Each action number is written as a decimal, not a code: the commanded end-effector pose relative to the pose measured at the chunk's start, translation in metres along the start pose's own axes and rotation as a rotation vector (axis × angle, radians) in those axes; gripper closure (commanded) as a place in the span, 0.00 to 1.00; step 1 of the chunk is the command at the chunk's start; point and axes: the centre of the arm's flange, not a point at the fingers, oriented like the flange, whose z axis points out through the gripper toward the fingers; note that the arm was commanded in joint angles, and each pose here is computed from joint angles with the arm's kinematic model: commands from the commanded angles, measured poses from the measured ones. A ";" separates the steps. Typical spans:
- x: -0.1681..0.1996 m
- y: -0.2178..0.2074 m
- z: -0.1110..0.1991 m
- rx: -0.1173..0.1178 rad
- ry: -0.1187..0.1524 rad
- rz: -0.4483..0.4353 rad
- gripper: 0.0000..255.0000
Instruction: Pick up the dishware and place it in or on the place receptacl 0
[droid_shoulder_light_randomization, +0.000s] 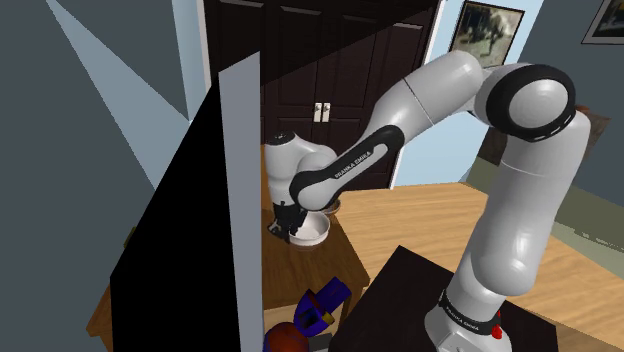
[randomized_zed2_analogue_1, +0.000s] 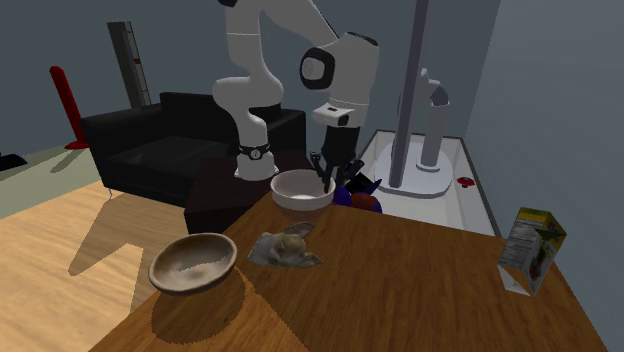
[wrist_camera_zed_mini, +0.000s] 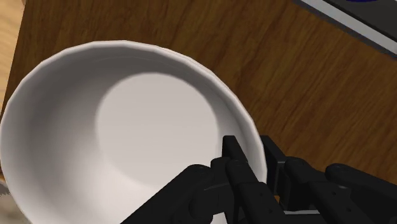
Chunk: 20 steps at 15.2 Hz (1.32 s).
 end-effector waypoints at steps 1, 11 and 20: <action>0.000 0.002 -0.011 0.000 0.000 0.000 1.00; 0.002 0.010 -0.063 0.000 0.000 0.000 1.00; 0.060 0.099 -0.062 0.000 0.000 0.000 1.00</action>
